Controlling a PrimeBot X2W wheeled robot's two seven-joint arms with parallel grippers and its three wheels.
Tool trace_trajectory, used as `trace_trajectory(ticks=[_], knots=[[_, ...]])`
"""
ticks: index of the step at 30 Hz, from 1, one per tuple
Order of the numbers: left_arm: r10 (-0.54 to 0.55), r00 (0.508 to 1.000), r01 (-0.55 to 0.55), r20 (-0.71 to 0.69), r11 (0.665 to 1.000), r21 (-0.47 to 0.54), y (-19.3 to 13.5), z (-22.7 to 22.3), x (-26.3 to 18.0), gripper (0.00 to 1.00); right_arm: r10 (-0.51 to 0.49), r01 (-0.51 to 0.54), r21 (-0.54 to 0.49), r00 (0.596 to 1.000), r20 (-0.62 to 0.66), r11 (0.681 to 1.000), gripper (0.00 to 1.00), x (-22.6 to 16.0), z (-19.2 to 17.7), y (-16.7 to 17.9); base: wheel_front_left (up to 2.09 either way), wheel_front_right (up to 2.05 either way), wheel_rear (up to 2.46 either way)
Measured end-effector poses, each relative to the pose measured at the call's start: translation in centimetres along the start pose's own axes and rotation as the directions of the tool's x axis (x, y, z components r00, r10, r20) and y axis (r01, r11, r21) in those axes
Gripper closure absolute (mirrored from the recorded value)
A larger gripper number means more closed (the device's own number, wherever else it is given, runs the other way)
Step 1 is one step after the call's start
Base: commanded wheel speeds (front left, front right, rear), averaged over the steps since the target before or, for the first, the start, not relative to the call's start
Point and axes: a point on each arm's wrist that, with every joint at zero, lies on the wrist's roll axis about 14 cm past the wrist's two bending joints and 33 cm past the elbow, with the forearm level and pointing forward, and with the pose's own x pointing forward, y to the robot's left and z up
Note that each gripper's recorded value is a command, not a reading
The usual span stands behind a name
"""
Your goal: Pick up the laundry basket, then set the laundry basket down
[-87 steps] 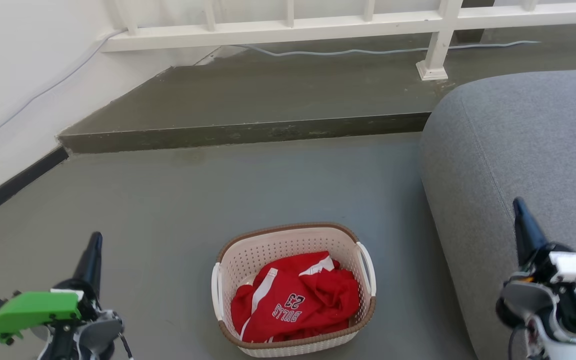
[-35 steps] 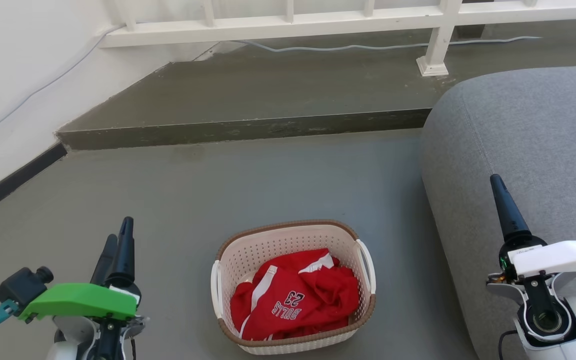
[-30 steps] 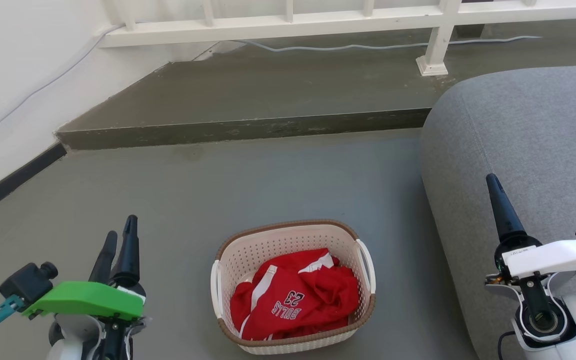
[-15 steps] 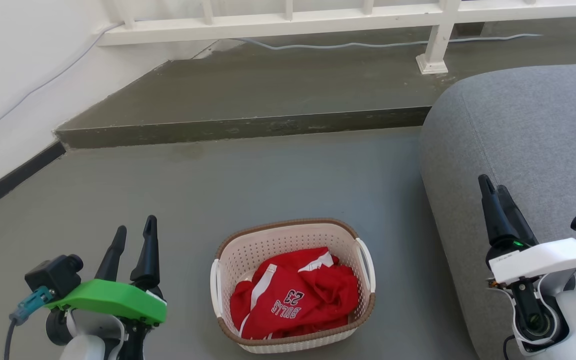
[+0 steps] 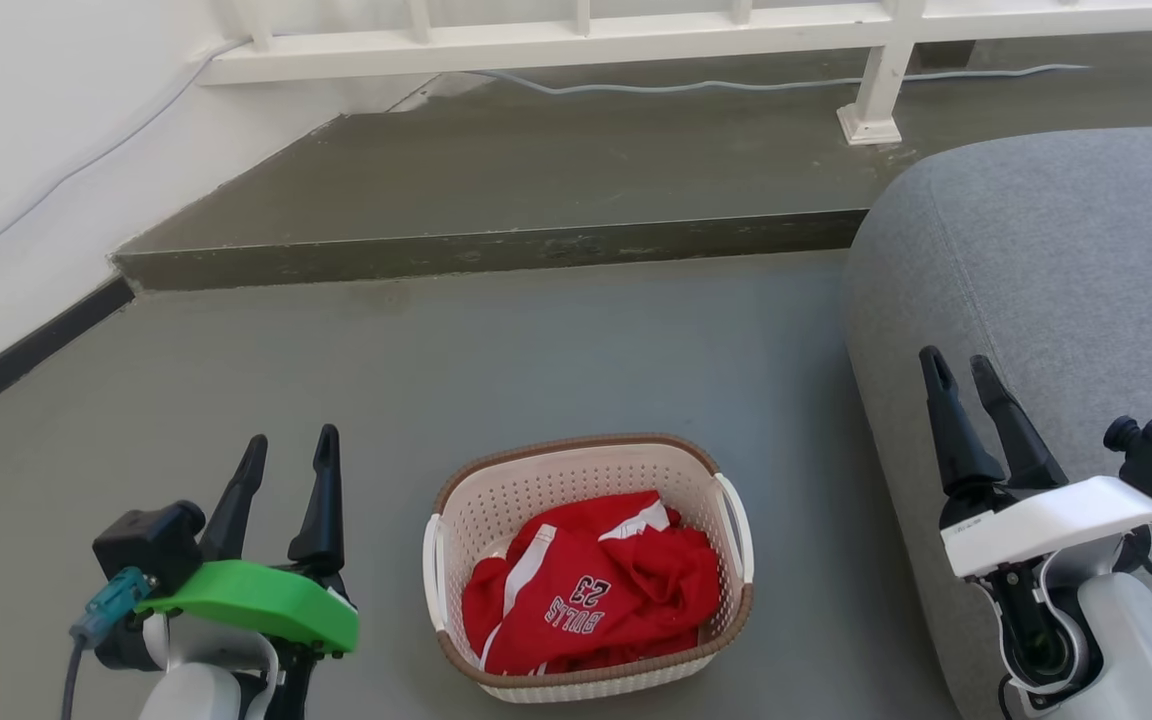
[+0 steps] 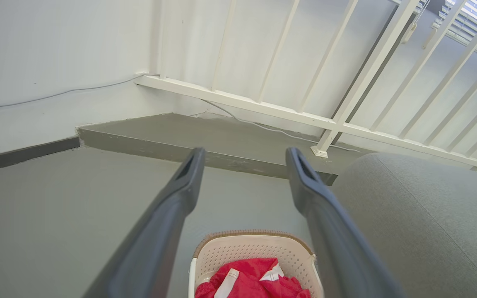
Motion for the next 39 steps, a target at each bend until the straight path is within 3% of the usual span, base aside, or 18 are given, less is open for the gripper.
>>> trace_trajectory(ticks=[19,39], knots=[[-0.09,0.995,0.075,0.051,0.967,0.243,-2.0,0.9,0.3,0.0,0.074,-0.071,-0.246,0.997,0.003,0.967,0.0,0.3,-0.4,1.3,0.0,0.0,0.0],[-0.074,0.996,0.061,0.044,0.967,0.246,-1.5,0.7,0.2,0.0,0.045,-0.046,-0.264,0.999,-0.009,0.964,0.0,0.0,-0.9,0.6,0.0,0.0,0.0]])
